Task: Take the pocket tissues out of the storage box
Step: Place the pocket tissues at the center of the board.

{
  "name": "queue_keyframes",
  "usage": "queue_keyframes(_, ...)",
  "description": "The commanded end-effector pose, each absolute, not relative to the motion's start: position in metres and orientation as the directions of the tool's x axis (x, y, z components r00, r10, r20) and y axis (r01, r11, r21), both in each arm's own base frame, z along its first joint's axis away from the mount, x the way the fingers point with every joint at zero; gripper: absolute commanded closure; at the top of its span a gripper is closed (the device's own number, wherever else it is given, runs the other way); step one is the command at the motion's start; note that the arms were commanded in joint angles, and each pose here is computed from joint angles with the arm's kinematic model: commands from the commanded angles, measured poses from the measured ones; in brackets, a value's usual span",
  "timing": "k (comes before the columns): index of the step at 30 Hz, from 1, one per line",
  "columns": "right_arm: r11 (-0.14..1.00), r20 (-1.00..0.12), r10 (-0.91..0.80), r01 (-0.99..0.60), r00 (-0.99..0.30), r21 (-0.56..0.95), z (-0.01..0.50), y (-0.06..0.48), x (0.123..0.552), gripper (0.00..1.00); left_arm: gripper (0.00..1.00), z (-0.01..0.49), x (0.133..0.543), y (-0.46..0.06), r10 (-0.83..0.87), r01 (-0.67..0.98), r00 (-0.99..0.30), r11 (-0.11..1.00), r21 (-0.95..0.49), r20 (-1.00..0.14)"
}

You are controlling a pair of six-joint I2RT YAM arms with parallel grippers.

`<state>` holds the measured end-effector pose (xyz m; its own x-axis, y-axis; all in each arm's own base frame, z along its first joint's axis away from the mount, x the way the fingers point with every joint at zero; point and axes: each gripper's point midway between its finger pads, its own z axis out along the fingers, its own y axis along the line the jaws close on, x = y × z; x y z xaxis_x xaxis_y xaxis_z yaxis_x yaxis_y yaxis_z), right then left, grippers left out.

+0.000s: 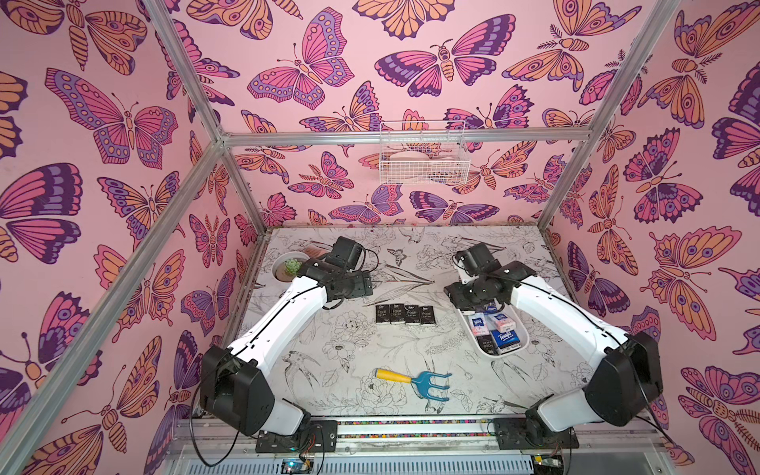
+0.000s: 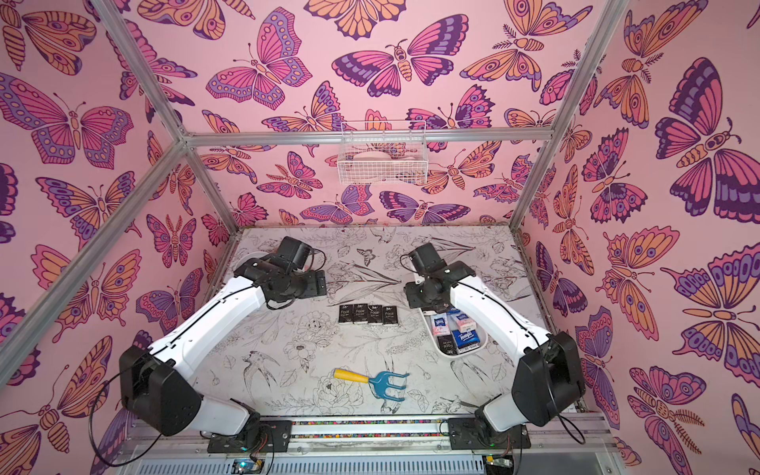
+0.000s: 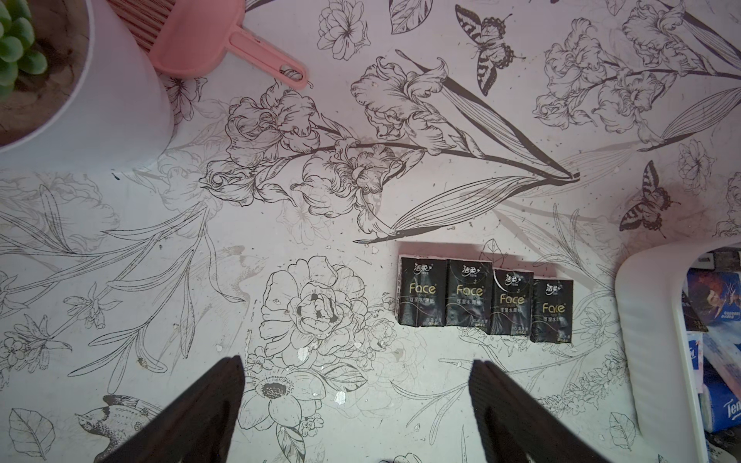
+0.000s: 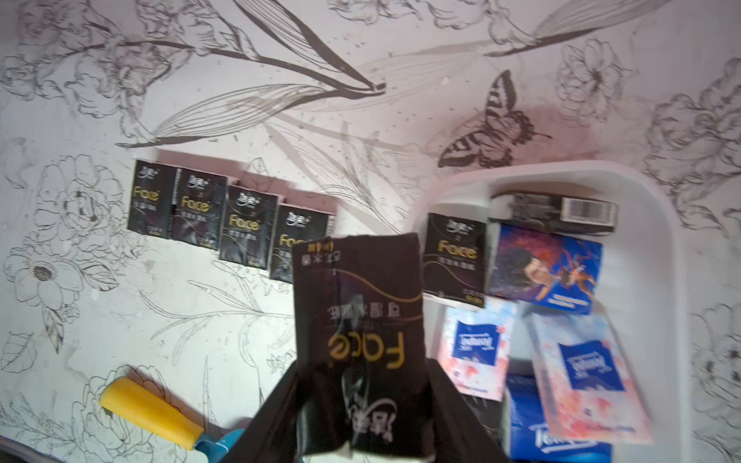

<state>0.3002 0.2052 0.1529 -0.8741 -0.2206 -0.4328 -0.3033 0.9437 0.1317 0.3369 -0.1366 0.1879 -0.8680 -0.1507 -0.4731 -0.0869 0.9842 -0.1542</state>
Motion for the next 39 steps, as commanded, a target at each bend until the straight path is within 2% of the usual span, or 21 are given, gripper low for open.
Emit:
queue_keyframes(1,0.965,-0.464,-0.118,-0.212,-0.878,0.154,0.132,0.218,0.308,0.53,0.06,0.191,0.33,-0.135,-0.143,-0.081,-0.873,0.985,-0.151,-0.467)
queue_keyframes(6,0.98,-0.475,-0.021,-0.113,-0.88,0.166,0.1,0.221,0.316,0.53,0.06,0.19,0.327,-0.134,-0.134,-0.074,-0.874,0.987,-0.146,-0.467)
queue_keyframes(12,0.988,-0.441,-0.011,-0.077,-0.897,0.133,0.065,0.218,0.316,0.53,0.06,0.189,0.325,-0.13,-0.13,-0.074,-0.873,0.988,-0.136,-0.471)
queue_keyframes(22,0.995,-0.407,-0.008,-0.047,-0.913,0.085,0.037,0.216,0.312,0.51,0.06,0.188,0.323,-0.129,-0.128,-0.074,-0.874,0.988,-0.133,-0.469)
queue_keyframes(39,0.998,-0.376,-0.028,-0.049,-0.926,0.047,0.046,0.212,0.306,0.38,0.06,0.187,0.324,-0.129,-0.134,-0.078,-0.874,0.987,-0.138,-0.466)
